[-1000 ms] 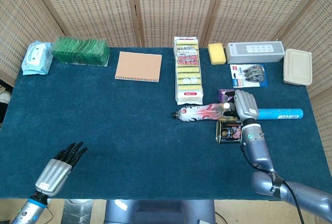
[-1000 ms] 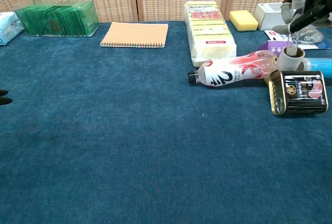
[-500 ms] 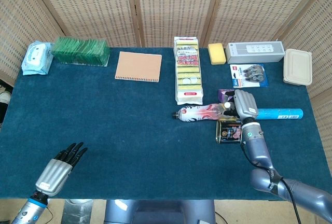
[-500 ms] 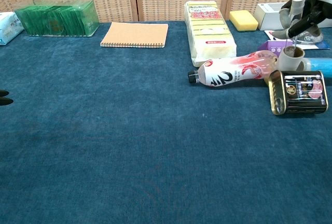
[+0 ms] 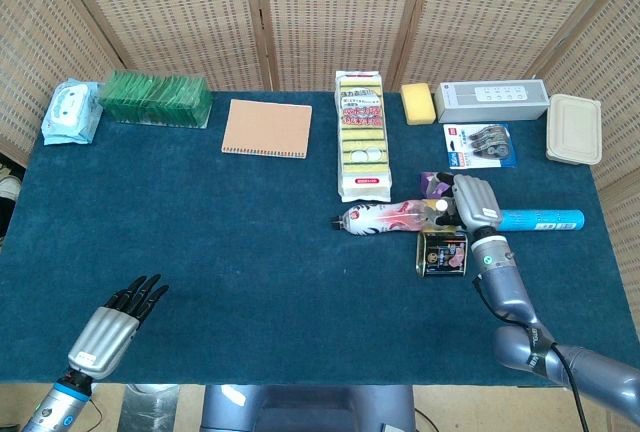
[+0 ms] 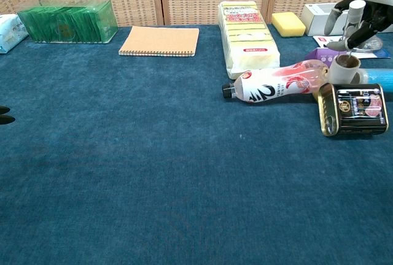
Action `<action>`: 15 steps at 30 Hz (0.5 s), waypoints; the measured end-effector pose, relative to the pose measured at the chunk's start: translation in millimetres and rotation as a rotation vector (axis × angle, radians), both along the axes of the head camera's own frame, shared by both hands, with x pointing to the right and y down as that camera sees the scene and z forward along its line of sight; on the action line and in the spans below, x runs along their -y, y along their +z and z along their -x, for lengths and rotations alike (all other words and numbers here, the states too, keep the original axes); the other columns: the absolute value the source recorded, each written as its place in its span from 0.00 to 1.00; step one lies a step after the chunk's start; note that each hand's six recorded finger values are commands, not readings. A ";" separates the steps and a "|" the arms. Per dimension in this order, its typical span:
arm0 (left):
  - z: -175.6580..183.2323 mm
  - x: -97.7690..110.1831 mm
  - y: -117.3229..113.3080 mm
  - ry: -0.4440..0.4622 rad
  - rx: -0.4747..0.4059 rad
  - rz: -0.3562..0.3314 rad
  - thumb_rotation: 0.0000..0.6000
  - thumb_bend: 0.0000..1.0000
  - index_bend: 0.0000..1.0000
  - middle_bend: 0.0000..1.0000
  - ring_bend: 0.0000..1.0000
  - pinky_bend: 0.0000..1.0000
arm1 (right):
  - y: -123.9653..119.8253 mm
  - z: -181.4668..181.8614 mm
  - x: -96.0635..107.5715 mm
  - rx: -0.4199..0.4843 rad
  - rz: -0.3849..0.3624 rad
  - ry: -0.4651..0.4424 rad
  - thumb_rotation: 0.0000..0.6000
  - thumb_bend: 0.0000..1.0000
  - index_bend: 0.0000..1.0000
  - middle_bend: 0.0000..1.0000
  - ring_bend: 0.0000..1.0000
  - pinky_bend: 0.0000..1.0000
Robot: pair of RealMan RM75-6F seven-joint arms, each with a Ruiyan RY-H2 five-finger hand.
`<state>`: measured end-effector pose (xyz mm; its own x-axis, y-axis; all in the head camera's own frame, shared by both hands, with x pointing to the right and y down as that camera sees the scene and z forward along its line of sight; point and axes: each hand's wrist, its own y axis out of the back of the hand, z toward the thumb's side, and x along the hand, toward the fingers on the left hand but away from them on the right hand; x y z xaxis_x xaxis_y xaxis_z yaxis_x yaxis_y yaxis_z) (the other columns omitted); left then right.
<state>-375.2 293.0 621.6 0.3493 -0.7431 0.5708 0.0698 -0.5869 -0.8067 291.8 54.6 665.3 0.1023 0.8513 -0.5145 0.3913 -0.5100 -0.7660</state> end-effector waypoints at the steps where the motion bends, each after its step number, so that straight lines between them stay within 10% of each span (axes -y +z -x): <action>1: 0.1 0.1 -0.2 -0.001 0.000 -0.001 1.00 0.21 0.03 0.02 0.02 0.23 | -0.9 -0.1 0.3 -0.002 -0.006 -0.003 1.00 0.33 0.41 0.42 0.45 0.47; 15: 0.4 -0.2 -1.5 -0.002 -0.002 -0.004 1.00 0.21 0.03 0.02 0.02 0.23 | -7.5 -14.2 4.4 -0.048 -0.067 -0.010 1.00 0.27 0.32 0.33 0.34 0.37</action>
